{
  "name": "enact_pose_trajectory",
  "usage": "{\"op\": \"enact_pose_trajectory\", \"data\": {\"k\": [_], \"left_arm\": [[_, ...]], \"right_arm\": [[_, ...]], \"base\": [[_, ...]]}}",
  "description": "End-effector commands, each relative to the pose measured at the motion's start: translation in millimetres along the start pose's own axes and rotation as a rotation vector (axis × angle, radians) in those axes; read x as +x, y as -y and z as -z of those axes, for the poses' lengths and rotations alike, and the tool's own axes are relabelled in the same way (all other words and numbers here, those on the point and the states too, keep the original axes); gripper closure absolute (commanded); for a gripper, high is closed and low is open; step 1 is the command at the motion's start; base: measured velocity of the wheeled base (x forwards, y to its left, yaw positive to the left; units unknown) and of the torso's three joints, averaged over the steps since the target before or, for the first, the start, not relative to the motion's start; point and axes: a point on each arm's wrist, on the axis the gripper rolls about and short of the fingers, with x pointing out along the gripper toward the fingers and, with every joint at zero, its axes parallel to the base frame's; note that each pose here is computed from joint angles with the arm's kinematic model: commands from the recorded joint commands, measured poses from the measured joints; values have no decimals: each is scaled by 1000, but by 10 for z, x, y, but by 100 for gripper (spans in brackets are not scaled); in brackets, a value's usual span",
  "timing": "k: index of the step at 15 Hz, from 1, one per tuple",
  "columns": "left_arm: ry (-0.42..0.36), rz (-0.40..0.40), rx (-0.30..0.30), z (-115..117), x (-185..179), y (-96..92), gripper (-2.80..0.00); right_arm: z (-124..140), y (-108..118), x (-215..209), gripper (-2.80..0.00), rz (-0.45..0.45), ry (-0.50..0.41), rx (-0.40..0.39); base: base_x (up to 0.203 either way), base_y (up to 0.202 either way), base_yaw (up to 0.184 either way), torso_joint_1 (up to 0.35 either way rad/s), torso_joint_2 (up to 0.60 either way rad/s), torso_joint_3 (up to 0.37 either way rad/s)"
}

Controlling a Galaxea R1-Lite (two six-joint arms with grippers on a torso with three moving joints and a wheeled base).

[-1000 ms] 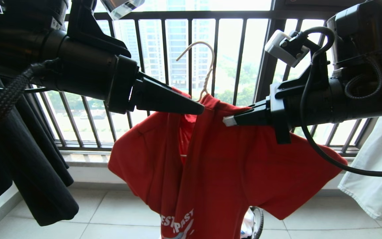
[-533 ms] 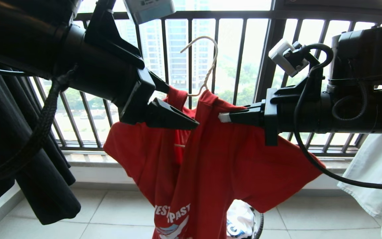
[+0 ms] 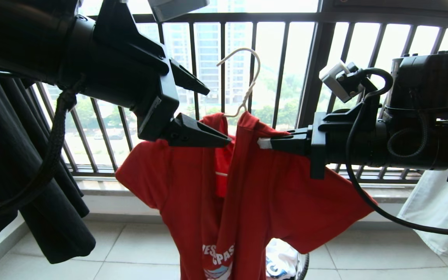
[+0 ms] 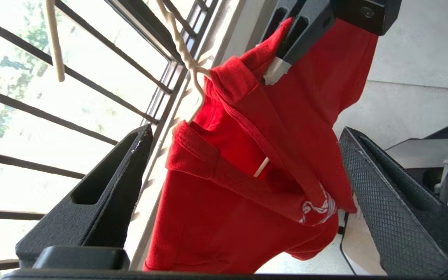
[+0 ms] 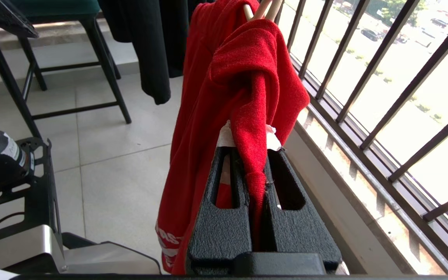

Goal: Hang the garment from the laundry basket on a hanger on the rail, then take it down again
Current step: Hang the clothes rack on the clothesline

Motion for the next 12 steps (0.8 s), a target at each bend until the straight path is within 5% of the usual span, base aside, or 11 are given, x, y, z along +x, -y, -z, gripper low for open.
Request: {"op": "enact_pose_trajectory", "data": {"k": [1, 8, 9, 12], "left_arm": [[35, -23, 24, -38, -7, -24, -280], [30, -23, -53, 14, -214, 86, -280], [18, -27, -67, 54, -231, 90, 0], [-30, -23, -157, 187, -220, 108, 0]], "right_arm": [[14, 3, 22, 0, -8, -2, 0], [20, 95, -3, 0, 19, -1, 6], [13, 145, -33, 0, 37, 2, 5], [16, 298, -126, 0, 96, 4, 9]], "base": [[0, 0, 0, 0, 0, 0], [0, 0, 0, 0, 0, 0], [0, 0, 0, 0, 0, 0], [0, 0, 0, 0, 0, 0]]}}
